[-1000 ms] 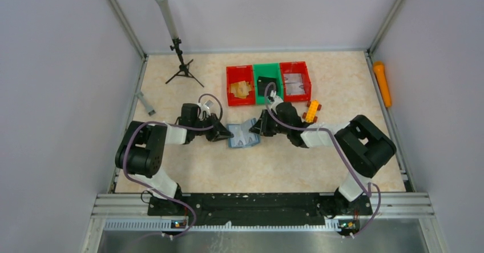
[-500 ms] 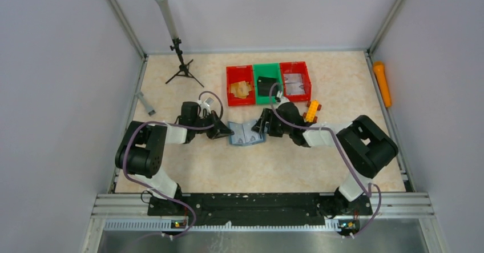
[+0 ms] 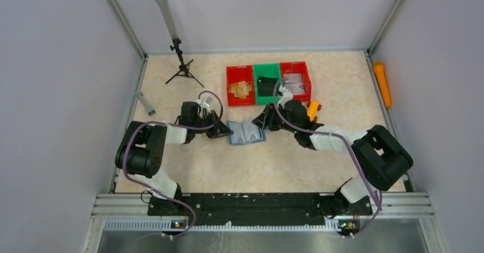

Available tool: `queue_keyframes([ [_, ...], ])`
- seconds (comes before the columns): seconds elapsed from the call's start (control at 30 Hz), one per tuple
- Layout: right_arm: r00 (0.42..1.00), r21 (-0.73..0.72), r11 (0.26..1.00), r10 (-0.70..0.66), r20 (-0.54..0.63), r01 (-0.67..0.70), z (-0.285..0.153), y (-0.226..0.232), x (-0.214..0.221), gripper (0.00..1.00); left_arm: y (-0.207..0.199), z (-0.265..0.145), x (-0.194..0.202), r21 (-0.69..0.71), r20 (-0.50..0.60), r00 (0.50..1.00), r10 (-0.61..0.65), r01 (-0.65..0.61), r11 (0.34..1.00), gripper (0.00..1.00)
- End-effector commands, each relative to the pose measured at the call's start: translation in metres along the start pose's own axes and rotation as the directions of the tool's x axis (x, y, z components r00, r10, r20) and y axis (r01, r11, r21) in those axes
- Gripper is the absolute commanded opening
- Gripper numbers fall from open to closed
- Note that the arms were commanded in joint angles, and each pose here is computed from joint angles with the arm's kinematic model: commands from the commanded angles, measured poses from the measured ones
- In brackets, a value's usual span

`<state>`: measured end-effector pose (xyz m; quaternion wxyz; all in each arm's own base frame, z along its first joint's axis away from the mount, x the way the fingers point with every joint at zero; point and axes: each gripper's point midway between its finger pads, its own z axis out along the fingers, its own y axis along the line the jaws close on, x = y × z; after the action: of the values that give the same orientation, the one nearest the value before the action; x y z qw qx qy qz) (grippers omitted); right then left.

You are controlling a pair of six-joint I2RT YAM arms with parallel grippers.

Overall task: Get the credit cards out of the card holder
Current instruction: Remove the credit card from the card holder.

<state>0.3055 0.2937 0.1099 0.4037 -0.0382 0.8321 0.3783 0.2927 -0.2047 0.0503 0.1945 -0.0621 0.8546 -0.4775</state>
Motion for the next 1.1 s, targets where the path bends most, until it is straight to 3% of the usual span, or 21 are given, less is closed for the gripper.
queue_keyframes([
  [0.0,0.996,-0.153,0.987,-0.057,-0.075,0.045,0.019,0.031,0.017,0.51,-0.002,-0.001,-0.01,-0.011,0.027,0.998,0.056,-0.056,0.998,0.02],
  [0.3,0.977,-0.022,1.0,-0.005,-0.215,0.0,0.046,0.003,0.048,0.34,0.002,0.002,-0.008,-0.01,0.006,0.999,0.041,-0.041,0.999,0.09],
  [0.6,0.971,0.007,1.0,0.009,-0.239,-0.008,0.05,-0.004,0.054,0.31,0.001,0.012,0.0,0.023,-0.044,0.999,0.01,-0.009,1.0,0.44],
  [0.67,0.97,0.003,1.0,0.014,-0.241,-0.014,0.05,-0.003,0.055,0.31,0.0,0.016,0.003,0.021,-0.064,0.998,0.018,-0.017,1.0,0.47],
  [0.73,0.97,0.001,1.0,0.015,-0.243,-0.015,0.05,-0.002,0.055,0.31,0.0,0.019,0.006,0.024,-0.083,0.996,0.015,-0.013,1.0,0.4],
  [0.9,0.973,-0.036,0.999,0.013,-0.232,-0.022,0.047,0.005,0.052,0.31,-0.008,0.018,0.005,0.06,-0.076,0.997,0.03,-0.025,0.998,0.09],
  [1.07,0.976,-0.12,0.992,0.001,-0.217,-0.027,0.043,0.021,0.048,0.31,-0.018,0.012,0.003,0.096,-0.058,0.997,0.048,-0.043,0.994,0.02],
])
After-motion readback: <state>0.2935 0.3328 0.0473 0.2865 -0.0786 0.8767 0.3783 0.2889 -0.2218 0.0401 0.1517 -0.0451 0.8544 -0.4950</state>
